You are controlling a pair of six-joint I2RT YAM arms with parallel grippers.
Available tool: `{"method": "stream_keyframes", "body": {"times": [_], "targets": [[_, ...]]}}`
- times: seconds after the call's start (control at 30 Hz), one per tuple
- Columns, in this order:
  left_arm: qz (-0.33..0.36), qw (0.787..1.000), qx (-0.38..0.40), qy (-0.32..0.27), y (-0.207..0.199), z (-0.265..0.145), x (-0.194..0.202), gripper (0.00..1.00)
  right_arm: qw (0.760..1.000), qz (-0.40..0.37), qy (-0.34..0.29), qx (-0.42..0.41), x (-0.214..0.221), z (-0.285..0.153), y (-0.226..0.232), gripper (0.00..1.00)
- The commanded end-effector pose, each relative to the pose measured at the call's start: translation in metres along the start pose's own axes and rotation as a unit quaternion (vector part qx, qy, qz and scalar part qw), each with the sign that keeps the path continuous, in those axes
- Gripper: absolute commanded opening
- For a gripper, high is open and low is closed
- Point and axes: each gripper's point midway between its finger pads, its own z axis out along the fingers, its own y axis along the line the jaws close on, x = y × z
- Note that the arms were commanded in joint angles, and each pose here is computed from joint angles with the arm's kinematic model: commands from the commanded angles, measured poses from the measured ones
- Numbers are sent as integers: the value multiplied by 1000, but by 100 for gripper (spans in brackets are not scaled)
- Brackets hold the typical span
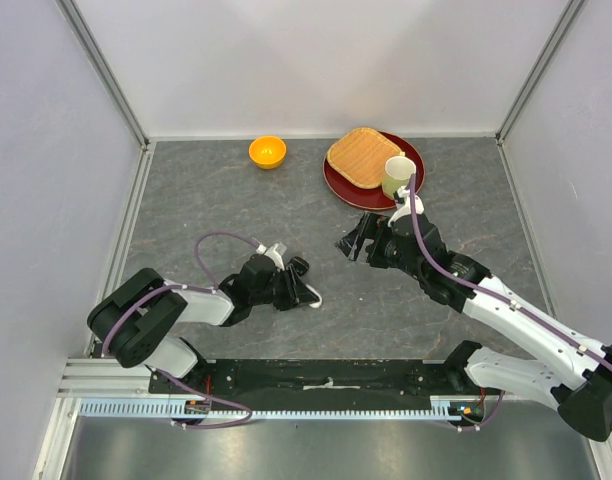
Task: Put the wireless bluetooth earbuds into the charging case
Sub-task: Place the charging case at the center of the board.
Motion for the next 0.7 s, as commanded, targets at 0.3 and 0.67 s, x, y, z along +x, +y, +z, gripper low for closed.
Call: {"method": "stream_keyframes", "body": {"times": [0.3, 0.67], "targets": [[6, 999, -21, -28, -1, -19, -8, 54, 1000, -12, -3, -5, -7, 1, 0, 95], [23, 997, -53, -53, 5, -38, -14, 59, 1000, -2, -14, 5, -3, -10, -13, 95]]}}
